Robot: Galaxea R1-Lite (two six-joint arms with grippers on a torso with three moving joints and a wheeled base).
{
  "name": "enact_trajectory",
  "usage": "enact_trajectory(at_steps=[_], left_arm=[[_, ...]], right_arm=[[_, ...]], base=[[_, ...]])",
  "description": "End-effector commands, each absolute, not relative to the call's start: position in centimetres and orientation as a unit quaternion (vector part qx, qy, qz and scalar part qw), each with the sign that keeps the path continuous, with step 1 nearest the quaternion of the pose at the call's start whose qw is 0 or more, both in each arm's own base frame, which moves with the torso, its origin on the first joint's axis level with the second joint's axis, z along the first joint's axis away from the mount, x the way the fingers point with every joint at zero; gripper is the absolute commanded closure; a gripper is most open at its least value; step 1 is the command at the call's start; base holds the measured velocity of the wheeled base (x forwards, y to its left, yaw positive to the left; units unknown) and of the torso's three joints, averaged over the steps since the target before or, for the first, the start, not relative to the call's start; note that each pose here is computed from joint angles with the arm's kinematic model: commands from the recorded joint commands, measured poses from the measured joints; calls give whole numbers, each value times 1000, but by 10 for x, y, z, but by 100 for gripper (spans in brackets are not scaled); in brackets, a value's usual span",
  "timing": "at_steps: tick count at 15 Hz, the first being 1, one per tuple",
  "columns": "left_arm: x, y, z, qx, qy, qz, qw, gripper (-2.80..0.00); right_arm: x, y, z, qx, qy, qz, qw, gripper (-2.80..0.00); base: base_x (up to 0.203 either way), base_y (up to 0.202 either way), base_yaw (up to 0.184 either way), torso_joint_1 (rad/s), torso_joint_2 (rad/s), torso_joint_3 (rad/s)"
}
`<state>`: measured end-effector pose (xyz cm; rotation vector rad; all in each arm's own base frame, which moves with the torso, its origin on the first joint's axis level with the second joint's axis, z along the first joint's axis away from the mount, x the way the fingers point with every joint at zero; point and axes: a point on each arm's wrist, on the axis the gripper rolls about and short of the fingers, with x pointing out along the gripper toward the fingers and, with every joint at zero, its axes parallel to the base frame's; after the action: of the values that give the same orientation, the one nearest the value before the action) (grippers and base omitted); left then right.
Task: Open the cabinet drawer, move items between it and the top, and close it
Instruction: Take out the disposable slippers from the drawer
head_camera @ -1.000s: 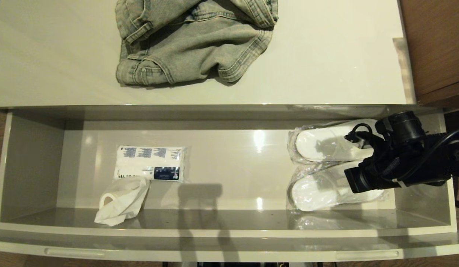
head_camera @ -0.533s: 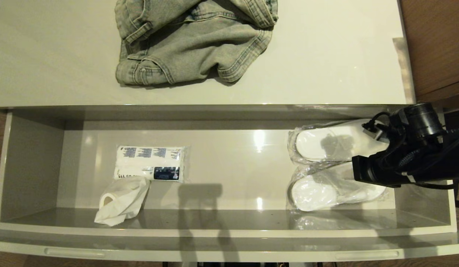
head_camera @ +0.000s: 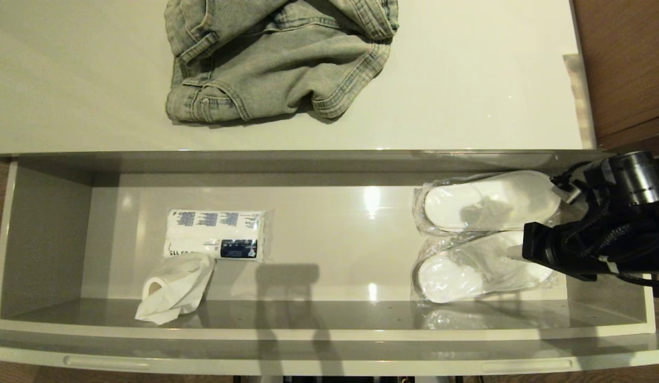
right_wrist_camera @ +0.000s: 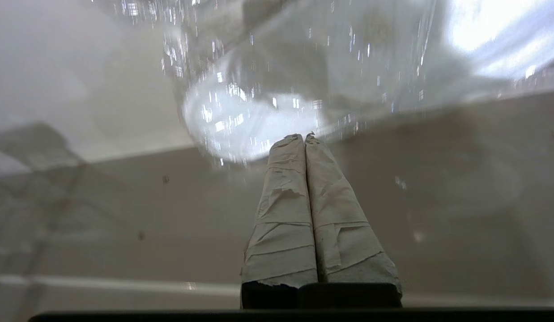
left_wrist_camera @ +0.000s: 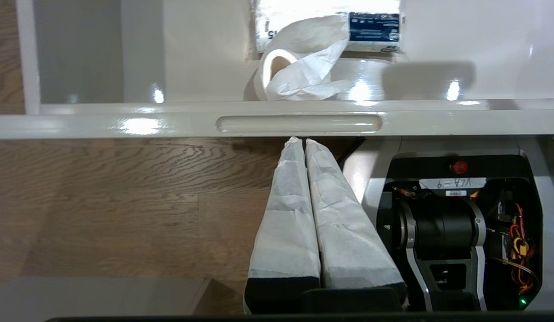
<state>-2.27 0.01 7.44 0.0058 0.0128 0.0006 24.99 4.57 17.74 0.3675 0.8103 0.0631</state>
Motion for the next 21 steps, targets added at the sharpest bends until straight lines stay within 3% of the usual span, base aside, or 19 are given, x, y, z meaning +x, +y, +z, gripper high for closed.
enact_trajectory(at_steps=[1, 18, 21], left_arm=[[-23, 0, 74, 3, 6, 1, 1000, 0], [-23, 0, 74, 3, 7, 1, 1000, 0], [-23, 0, 74, 3, 7, 1, 1000, 0]], right_arm=[[236, 44, 182, 176, 383, 36, 906, 0], [217, 40, 181, 217, 385, 20, 897, 0], [233, 35, 168, 125, 400, 72, 905, 0]], base=[[0, 0, 0, 0, 0, 0], [0, 0, 0, 0, 0, 0], [0, 0, 0, 0, 0, 0]])
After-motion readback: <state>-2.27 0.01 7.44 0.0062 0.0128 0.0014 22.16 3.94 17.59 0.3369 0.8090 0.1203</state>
